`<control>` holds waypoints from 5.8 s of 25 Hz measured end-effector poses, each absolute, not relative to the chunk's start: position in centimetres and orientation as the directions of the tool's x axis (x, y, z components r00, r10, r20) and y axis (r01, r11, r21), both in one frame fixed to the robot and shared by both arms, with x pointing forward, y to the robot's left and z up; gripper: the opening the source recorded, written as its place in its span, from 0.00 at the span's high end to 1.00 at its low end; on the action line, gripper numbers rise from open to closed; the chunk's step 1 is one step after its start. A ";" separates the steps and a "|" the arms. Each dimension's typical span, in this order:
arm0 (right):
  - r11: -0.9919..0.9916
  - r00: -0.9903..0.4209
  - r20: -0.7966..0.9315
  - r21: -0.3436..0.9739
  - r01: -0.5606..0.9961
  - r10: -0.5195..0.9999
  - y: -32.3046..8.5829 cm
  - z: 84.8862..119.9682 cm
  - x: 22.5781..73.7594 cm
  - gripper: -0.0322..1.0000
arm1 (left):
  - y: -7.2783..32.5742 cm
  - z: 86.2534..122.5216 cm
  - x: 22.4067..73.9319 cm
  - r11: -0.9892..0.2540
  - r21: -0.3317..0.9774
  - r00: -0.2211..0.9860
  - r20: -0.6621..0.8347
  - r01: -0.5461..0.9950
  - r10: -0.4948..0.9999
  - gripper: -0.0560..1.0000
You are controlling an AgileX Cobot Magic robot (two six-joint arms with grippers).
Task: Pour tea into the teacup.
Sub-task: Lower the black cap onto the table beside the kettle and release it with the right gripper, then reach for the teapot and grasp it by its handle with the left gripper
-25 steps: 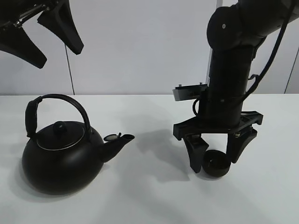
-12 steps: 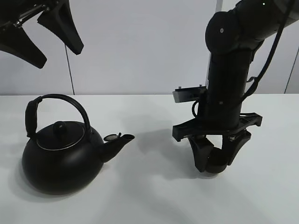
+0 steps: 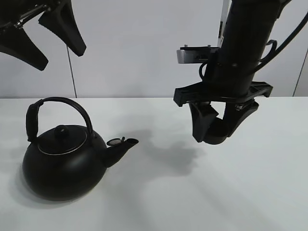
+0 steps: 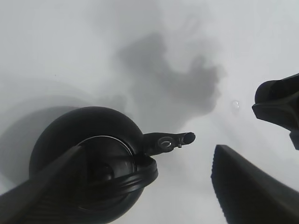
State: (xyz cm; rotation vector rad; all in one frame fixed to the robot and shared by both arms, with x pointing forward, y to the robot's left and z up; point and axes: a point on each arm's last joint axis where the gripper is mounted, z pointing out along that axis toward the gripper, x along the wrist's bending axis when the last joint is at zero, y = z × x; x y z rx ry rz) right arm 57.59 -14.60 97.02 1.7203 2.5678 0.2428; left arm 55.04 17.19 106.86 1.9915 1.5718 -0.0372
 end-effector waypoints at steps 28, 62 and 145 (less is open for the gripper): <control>0.533 -0.553 0.059 0.201 0.822 0.831 -6.0 90.5 55.7 0.58 | 17.2 106.9 55.0 -0.123 0.429 0.300 -0.373 0.895 0.878 0.44; 0.473 -0.497 0.076 0.216 0.854 0.864 -6.6 92.6 55.7 0.44 | 17.2 106.9 55.0 -0.123 0.429 0.300 -0.373 0.895 0.878 0.44; 0.151 -0.202 0.191 0.248 0.957 0.961 -20.0 105.6 54.1 0.44 | 17.2 106.9 55.1 -0.123 0.430 0.300 -0.373 0.894 0.878 0.44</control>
